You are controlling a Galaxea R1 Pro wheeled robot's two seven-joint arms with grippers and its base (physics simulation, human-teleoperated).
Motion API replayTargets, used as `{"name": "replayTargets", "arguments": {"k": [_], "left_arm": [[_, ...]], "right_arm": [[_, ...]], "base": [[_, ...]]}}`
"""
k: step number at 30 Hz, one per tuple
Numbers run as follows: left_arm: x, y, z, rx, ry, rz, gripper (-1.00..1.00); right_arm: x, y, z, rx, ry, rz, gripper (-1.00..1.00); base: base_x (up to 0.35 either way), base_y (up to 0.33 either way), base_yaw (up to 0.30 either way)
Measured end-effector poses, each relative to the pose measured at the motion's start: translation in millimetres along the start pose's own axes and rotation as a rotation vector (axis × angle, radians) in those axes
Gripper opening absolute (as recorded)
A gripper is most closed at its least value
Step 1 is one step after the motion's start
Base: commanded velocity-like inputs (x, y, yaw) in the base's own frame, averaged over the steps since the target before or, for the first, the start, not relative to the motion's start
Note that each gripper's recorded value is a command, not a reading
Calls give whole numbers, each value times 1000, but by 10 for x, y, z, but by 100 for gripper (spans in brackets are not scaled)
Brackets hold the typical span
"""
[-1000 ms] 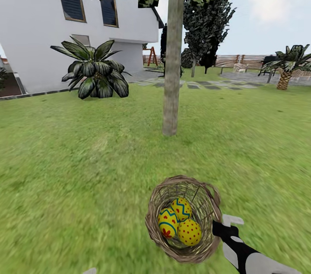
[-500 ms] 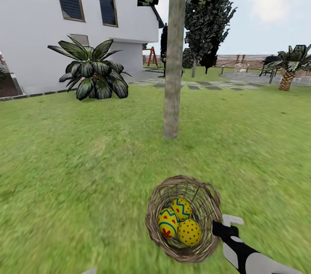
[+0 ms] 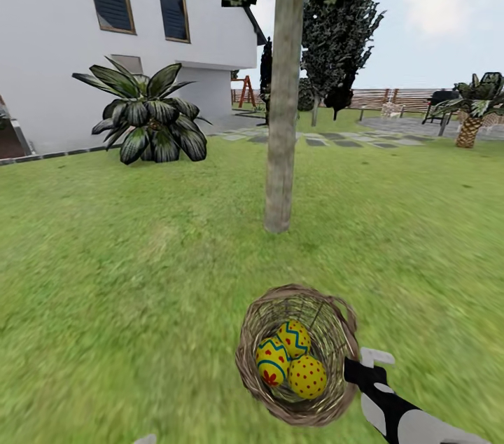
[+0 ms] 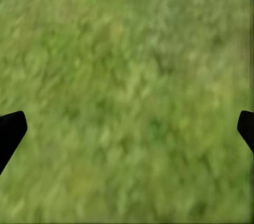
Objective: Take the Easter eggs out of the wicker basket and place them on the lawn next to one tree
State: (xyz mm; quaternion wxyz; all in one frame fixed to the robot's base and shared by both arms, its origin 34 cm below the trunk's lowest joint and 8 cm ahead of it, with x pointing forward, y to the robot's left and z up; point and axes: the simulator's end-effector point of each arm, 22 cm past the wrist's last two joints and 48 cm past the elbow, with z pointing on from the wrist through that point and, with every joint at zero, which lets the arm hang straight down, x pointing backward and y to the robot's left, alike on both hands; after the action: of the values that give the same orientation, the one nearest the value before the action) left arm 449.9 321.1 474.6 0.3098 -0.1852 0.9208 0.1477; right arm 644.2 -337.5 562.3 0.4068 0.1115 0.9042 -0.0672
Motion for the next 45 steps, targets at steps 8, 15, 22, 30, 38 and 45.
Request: {"name": "replayTargets", "arguments": {"k": [8, 15, 22, 30, 38, 45], "left_arm": [[0, 0, 0, 0, 0, 0, 100], [0, 0, 0, 0, 0, 0, 100], [0, 0, 0, 0, 0, 0, 100], [0, 0, 0, 0, 0, 0, 100], [0, 0, 0, 0, 0, 0, 100], [0, 0, 0, 0, 0, 0, 100]], "right_arm": [[-3, 1, 0, 0, -1, 0, -100], [-5, -11, 2, 1, -1, -1, -100], [-6, -5, 1, 0, -1, -1, -100], [-4, -17, 0, 8, -1, 0, -100], [-5, -20, 1, 9, -1, 0, -100], [-5, -16, 1, 8, -1, 0, -100]], "base": [[334, 0, 0], [334, 0, 0], [334, 0, 0], [334, 0, 0], [334, 0, 0], [334, -8, 0]]}}
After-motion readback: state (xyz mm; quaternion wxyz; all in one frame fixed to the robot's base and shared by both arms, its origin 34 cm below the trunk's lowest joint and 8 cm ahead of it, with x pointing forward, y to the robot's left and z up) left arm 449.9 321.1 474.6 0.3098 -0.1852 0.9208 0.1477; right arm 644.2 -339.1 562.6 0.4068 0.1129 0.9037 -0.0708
